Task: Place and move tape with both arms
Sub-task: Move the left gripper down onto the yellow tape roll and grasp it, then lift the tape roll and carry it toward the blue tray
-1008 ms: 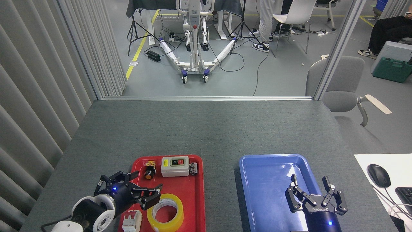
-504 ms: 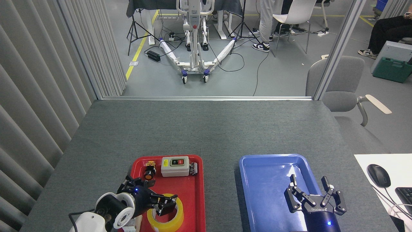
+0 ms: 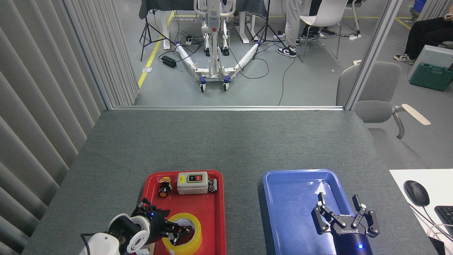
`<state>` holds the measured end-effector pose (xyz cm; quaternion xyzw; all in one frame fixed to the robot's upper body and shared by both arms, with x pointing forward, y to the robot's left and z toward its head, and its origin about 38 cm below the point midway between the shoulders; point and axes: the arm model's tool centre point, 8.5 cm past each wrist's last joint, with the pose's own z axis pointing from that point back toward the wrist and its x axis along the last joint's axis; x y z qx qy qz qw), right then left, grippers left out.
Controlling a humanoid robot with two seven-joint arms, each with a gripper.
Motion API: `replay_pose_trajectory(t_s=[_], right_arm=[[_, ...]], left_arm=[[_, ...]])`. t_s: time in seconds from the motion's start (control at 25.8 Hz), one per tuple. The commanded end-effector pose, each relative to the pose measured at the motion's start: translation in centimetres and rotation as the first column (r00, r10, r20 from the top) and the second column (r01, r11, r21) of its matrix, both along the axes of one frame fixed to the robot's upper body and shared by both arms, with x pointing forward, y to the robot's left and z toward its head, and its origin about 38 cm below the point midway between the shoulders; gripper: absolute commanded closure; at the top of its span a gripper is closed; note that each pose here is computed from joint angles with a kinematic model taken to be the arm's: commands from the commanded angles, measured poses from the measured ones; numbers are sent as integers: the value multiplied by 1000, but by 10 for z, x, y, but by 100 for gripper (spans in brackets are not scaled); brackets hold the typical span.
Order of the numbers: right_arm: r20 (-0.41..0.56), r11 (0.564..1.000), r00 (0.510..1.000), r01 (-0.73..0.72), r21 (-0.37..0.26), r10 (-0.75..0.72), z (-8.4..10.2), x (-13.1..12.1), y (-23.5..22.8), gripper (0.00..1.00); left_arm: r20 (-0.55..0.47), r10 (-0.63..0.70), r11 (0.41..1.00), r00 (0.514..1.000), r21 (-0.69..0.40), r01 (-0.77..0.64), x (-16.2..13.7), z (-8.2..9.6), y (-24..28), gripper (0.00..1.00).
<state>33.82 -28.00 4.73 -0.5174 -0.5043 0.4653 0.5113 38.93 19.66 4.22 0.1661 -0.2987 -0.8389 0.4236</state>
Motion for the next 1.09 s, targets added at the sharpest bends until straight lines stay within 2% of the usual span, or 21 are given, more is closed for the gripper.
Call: replay_pose_trajectory(t_s=[0.0, 0.12, 0.31, 0.39, 0.54, 0.7, 0.78, 0.93, 1.05], right_arm=[[19, 1000, 1000, -2, 2, 2, 3, 0, 1, 0], [11, 1000, 1000, -16, 2, 16, 0, -2, 2, 0], [-5, 1000, 1000, -28, 5, 28, -6, -8, 4, 0], [-15, 1000, 1000, -24, 16, 24, -10, -10, 5, 0], [-37, 999, 998, -41, 25, 42, -18, -10, 6, 0], [3, 999, 999, -35, 36, 35, -5, 0, 8, 0], [16, 998, 999, -37, 43, 36, 0, 0, 11, 0], [6, 999, 1000, -25, 34, 25, -3, -6, 4, 0], [1, 999, 1000, -27, 32, 27, -6, -10, 4, 0]], left_arm=[[-28, 7, 1000, 1000, 19, -6, 2, -6, 4, 18], [-69, 13, 999, 998, 46, -10, 1, -10, 7, 37], [-71, 8, 999, 997, 53, -5, 3, -9, 7, 82], [-81, -12, 998, 997, 63, 17, 4, -11, 4, 98], [-84, -29, 997, 996, 66, 34, 8, -11, 4, 100], [-56, -44, 997, 997, 56, 47, 13, -2, 1, 100], [-23, -76, 996, 997, 45, 77, 22, 11, -3, 100], [65, -165, 983, 984, -74, 169, 36, 42, -15, 100], [140, -212, 931, 967, -271, 244, 41, 68, -27, 100]])
